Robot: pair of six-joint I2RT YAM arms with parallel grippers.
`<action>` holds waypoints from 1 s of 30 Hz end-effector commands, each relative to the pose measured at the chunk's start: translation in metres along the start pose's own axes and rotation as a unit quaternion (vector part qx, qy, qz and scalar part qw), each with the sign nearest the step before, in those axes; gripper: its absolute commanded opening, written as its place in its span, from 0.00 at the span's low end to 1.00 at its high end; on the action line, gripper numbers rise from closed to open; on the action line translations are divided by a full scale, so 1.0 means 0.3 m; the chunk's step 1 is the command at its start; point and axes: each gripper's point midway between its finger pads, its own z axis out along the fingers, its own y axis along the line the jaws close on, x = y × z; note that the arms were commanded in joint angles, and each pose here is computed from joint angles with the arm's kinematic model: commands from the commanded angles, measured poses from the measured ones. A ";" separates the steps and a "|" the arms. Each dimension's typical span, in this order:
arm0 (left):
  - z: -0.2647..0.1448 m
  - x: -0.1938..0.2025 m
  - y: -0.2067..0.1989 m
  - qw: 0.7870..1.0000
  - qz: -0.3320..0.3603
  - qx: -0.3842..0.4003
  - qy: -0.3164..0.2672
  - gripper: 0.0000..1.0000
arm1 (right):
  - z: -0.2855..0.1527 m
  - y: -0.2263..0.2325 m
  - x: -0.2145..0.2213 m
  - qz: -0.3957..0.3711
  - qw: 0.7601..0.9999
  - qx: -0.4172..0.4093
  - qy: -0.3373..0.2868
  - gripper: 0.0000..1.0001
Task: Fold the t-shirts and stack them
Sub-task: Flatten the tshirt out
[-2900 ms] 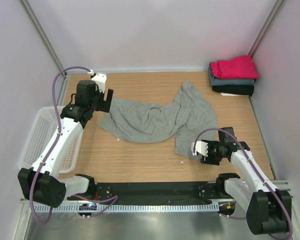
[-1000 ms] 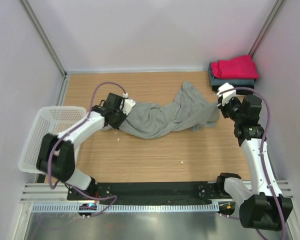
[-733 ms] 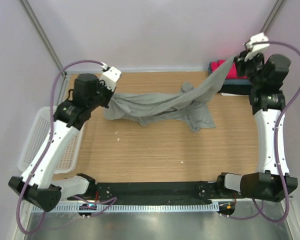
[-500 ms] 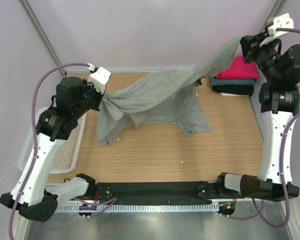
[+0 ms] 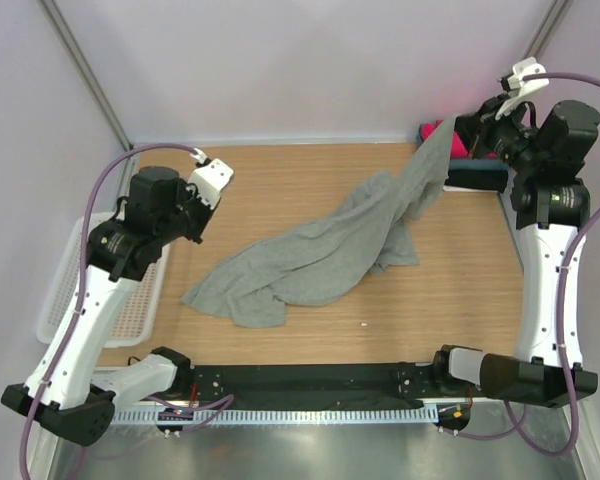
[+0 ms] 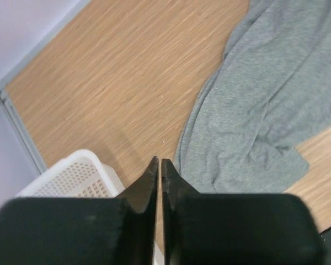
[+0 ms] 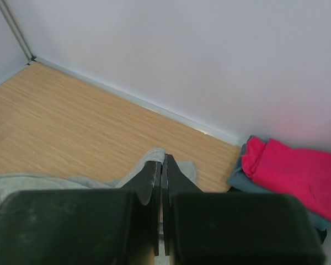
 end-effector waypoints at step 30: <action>0.365 0.488 -0.805 0.885 0.191 0.308 0.291 0.43 | 0.026 -0.012 -0.033 -0.016 0.999 -0.006 -0.028 0.01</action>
